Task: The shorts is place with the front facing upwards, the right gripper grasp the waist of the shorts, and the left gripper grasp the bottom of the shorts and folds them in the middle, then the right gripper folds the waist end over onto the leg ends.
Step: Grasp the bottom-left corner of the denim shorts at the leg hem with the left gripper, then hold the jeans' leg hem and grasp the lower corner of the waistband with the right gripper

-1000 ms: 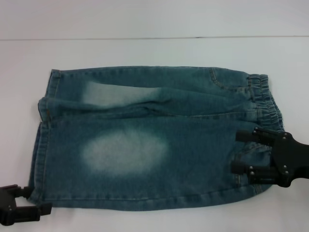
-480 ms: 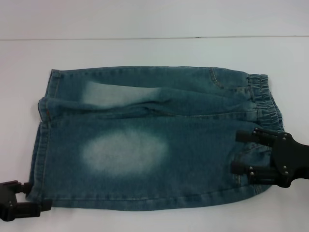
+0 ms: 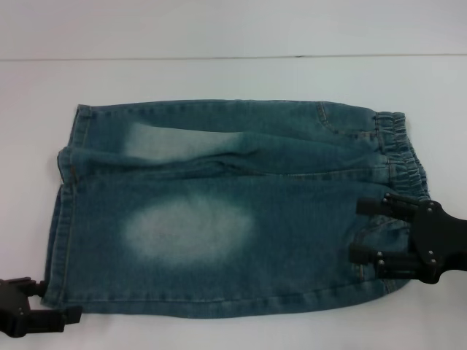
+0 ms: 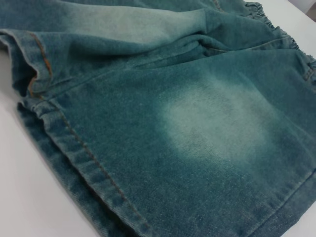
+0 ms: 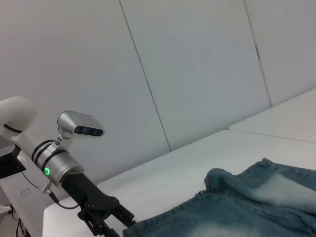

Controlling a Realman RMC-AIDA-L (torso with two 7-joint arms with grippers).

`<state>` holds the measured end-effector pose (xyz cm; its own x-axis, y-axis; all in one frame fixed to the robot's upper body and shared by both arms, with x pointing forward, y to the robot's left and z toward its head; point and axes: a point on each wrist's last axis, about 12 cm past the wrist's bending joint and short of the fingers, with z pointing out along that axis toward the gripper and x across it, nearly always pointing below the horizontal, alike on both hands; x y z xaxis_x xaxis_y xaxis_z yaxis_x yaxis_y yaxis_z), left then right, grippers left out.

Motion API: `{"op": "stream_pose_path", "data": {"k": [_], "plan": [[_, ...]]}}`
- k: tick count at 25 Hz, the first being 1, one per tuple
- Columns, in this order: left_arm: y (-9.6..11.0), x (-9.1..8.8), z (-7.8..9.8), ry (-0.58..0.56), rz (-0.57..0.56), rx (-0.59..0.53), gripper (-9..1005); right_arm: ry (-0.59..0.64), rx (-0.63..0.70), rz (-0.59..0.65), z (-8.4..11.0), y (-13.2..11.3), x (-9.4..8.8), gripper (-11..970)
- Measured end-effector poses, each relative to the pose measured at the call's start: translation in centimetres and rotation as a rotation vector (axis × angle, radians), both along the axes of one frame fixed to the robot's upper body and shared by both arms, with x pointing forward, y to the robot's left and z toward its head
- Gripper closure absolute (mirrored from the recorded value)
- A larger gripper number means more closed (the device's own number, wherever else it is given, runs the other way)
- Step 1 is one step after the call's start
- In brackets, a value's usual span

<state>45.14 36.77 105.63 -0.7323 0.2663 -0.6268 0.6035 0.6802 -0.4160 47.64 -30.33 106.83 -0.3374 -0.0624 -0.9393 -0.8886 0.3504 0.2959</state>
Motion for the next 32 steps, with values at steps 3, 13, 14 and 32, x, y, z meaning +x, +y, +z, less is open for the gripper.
{"op": "stream_pose_path", "data": {"k": [3,13,14,32], "plan": [[0.0,0.0,0.1,-0.003,0.001,-0.003,126,0.0,0.0,0.0,0.0,0.0,0.0,34],[-0.7,0.6,0.4,-0.034,-0.013,0.013,313,0.006,0.003,-0.004,-0.2,0.1,0.0,34],[-0.7,0.7,0.5,-0.034,-0.016,0.015,332,0.006,0.002,-0.005,-0.2,0.1,0.0,34],[-1.3,1.3,0.9,-0.066,-0.026,-0.014,880,0.091,0.093,-0.08,0.7,-1.9,-0.7,34]]}}
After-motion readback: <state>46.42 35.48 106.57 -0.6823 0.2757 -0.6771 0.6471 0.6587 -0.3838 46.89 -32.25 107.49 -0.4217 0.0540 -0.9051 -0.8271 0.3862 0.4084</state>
